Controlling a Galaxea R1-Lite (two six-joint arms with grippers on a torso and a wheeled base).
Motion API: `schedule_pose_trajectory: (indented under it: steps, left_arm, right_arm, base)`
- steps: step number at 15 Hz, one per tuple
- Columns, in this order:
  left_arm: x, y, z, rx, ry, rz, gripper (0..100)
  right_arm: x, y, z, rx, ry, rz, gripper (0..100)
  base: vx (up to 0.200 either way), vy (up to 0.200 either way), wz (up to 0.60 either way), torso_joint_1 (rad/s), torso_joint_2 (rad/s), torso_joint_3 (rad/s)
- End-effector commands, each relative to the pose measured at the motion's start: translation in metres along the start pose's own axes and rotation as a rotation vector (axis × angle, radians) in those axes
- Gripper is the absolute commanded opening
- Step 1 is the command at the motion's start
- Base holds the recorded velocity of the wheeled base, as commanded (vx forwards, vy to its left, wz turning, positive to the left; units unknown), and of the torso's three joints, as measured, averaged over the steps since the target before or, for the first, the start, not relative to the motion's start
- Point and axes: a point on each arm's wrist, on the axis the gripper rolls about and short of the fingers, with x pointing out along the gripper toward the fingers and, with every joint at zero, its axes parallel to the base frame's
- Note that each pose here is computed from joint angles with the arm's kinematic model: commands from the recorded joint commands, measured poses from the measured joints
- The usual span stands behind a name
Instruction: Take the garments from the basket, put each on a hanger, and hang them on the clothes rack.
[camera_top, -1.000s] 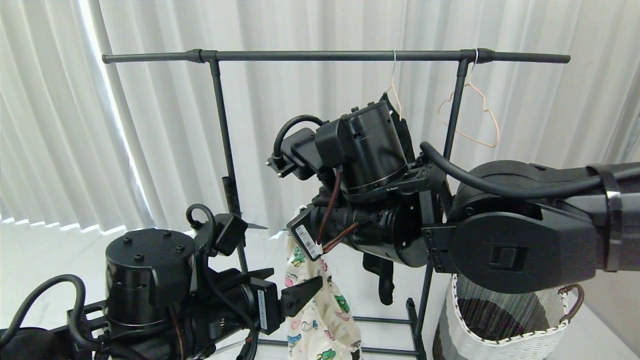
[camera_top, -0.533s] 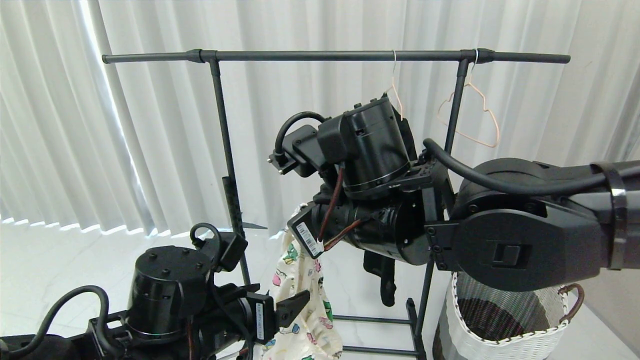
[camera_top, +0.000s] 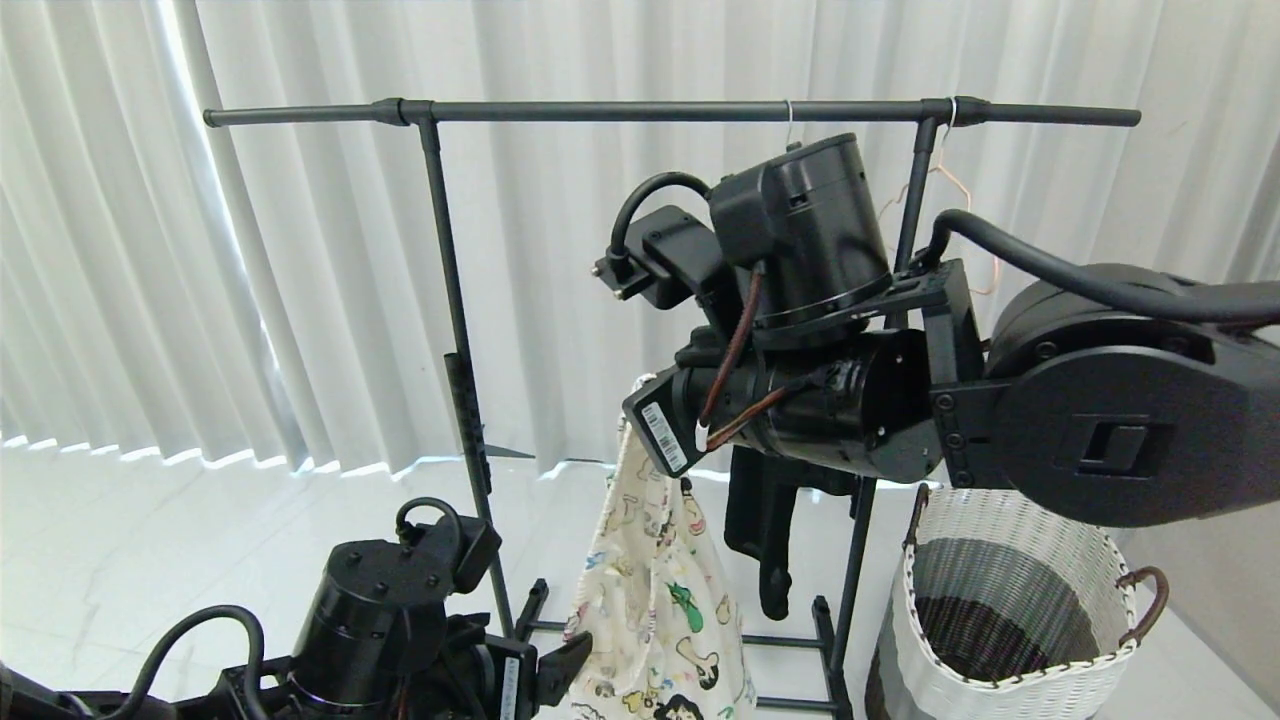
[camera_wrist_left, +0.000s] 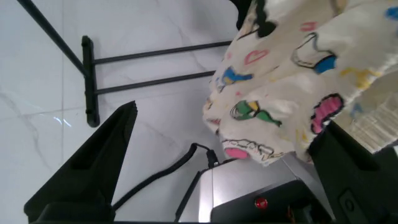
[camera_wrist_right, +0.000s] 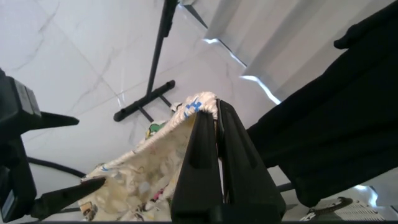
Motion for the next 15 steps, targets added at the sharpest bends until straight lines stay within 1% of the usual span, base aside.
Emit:
schedule_pose_trajectory:
  steps: [1, 3, 5, 6, 8, 9, 10, 11, 14, 15]
  left_arm:
    - [0.001, 0.001, -0.002, 0.002, 0.01, 0.003, 100]
    - [0.0, 0.002, -0.005, 0.003, 0.019, 0.006, 100]
    - [-0.002, 0.004, -0.012, 0.009, 0.041, 0.016, 100]
    - [-0.003, 0.004, -0.013, 0.009, 0.042, 0.024, 0]
    - [-0.003, 0.004, -0.012, 0.012, 0.033, 0.037, 0]
    - [-0.004, 0.004, -0.012, 0.035, 0.029, 0.055, 0]
    - [-0.006, 0.004, -0.011, 0.07, 0.014, 0.074, 0]
    - [-0.01, 0.004, -0.008, 0.105, -0.011, 0.079, 0]
    - [-0.031, 0.006, 0.005, 0.229, -0.115, 0.067, 0]
    - [-0.044, 0.005, 0.012, 0.285, -0.177, 0.056, 0]
  right_arm:
    - [-0.01, -0.005, 0.006, 0.009, -0.023, -0.004, 0]
    - [-0.011, -0.009, 0.006, 0.014, -0.026, -0.013, 0]
    - [-0.013, -0.013, 0.008, 0.02, -0.03, -0.022, 0]
    - [-0.013, -0.014, 0.008, 0.02, -0.03, -0.022, 0]
    - [-0.014, -0.017, 0.004, 0.017, -0.004, -0.03, 0]
    - [-0.015, -0.02, 0.001, 0.016, 0.012, -0.036, 0]
    - [-0.015, -0.025, -0.005, 0.015, 0.035, -0.048, 0]
    - [-0.017, -0.033, -0.011, 0.018, 0.054, -0.065, 0]
    - [-0.03, -0.059, -0.033, 0.033, 0.119, -0.125, 0]
    - [-0.043, -0.07, -0.048, 0.04, 0.156, -0.148, 0]
  base:
    - [0.0, 0.0, 0.0, 0.0, 0.0, 0.0]
    - [0.0, 0.0, 0.0, 0.0, 0.0, 0.0]
    - [0.0, 0.0, 0.0, 0.0, 0.0, 0.0]
    - [0.0, 0.0, 0.0, 0.0, 0.0, 0.0]
    - [0.0, 0.0, 0.0, 0.0, 0.0, 0.0]
    - [0.0, 0.0, 0.0, 0.0, 0.0, 0.0]
    - [0.0, 0.0, 0.0, 0.0, 0.0, 0.0]
    - [0.0, 0.0, 0.0, 0.0, 0.0, 0.0]
    - [0.0, 0.0, 0.0, 0.0, 0.0, 0.0]
    - [0.0, 0.0, 0.0, 0.0, 0.0, 0.0]
